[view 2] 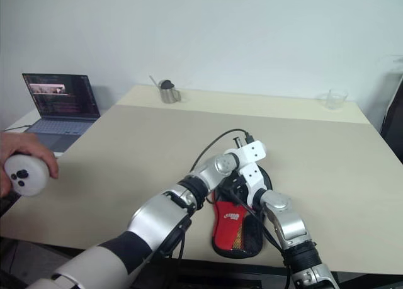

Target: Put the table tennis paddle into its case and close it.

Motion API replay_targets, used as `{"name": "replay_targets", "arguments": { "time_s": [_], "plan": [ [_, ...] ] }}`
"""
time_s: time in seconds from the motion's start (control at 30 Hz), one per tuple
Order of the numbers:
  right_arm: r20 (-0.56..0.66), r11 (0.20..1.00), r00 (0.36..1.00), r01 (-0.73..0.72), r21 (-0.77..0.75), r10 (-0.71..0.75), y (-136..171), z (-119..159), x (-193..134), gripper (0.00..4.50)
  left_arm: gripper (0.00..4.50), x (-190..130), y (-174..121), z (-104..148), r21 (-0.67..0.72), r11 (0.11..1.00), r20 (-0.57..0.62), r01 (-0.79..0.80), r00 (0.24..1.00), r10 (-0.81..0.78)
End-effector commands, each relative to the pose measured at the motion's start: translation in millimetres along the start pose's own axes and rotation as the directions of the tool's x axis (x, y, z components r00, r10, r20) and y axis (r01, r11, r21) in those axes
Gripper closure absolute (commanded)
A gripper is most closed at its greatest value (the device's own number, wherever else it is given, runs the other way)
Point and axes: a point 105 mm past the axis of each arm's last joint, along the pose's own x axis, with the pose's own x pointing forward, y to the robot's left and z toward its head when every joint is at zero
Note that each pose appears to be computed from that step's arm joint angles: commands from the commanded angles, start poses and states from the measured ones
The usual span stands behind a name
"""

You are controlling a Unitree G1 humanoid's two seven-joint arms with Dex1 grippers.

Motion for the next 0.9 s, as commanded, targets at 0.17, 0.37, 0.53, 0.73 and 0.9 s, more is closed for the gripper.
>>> {"name": "replay_targets", "arguments": {
  "time_s": [0.17,0.37,0.53,0.73,0.9],
  "plan": [
    [-0.097,0.996,0.993,-0.056,0.07,0.063,18,-21,11,0.0,4.44,7,-60,88,0.141,0.982,0.258,0.126,0.953,-0.159],
    [-0.095,0.996,0.993,-0.056,0.071,0.063,17,-21,12,0.0,4.44,8,-57,68,0.144,0.981,0.196,0.131,0.968,-0.158],
    [-0.093,0.995,0.993,-0.067,0.068,0.073,19,-19,15,0.0,4.44,6,-58,88,0.138,0.982,0.275,0.127,0.948,-0.161],
    [-0.091,0.994,0.993,-0.068,0.081,0.076,20,-20,16,0.0,4.44,4,-74,100,0.17,0.971,0.314,0.167,0.925,-0.214],
    [-0.092,0.994,0.993,-0.07,0.081,0.077,20,-20,16,0.0,4.44,3,-80,103,0.161,0.97,0.328,0.182,0.917,-0.227]
  ]
}}
